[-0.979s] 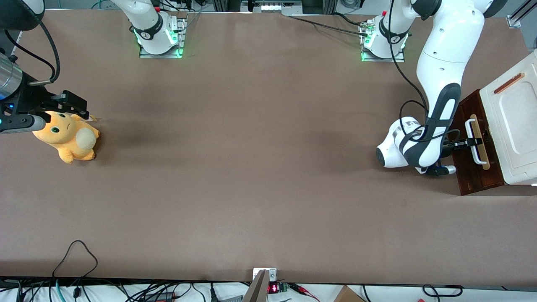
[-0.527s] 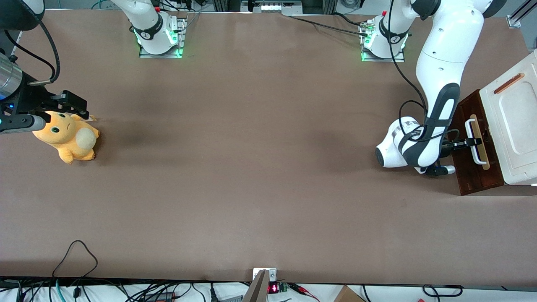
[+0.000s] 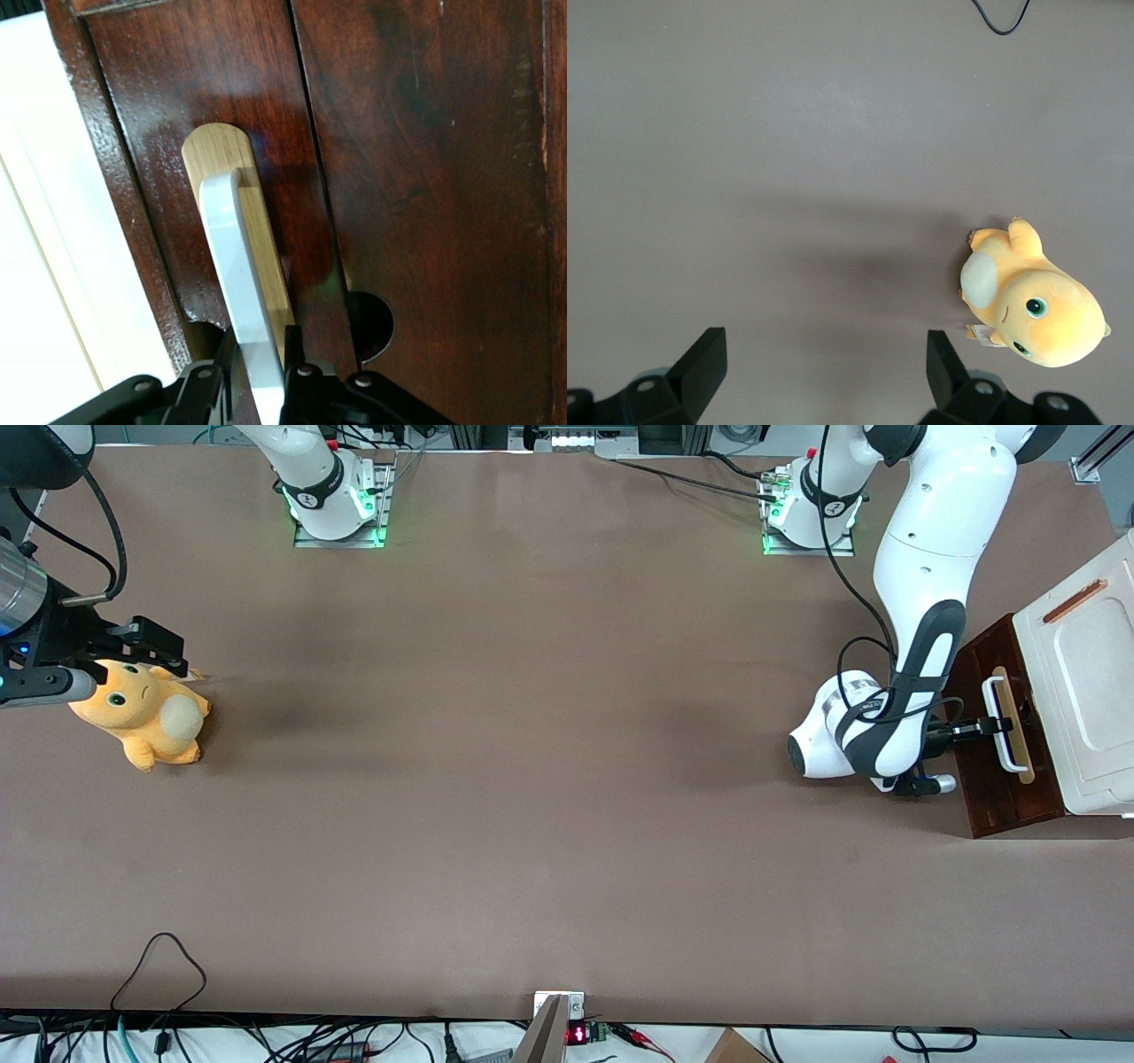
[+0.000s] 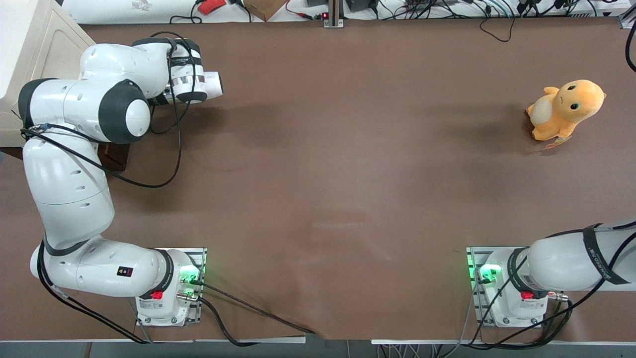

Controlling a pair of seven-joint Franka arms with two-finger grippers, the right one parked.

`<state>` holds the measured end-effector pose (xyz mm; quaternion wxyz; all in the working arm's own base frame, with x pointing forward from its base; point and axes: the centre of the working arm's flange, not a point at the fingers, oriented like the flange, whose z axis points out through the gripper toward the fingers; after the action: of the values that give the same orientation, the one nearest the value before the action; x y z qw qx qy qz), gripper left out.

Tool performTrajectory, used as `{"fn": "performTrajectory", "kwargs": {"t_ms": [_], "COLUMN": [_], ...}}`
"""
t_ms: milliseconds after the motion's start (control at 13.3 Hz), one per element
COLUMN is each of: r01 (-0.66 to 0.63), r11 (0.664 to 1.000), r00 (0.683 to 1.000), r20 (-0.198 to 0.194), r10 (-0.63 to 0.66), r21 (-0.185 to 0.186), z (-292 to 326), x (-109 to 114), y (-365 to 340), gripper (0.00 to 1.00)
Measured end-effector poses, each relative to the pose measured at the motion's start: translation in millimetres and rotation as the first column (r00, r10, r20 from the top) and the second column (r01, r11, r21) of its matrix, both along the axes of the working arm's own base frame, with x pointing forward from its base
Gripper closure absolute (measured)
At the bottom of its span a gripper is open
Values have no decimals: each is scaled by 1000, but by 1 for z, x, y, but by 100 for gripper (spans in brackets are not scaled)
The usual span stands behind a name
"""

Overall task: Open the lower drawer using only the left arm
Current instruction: 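Close the left gripper on the white handle bar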

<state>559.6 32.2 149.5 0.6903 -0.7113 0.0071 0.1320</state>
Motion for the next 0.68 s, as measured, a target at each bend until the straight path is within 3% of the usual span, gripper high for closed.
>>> {"fn": "performTrajectory", "kwargs": {"t_ms": [678], "r01": [-2], "r11": [1000], "r00": [1000], "r20": [30], "r10": [2], "r21": [7], "z": [0], "x": [0], "y": [0], "gripper": [79]}}
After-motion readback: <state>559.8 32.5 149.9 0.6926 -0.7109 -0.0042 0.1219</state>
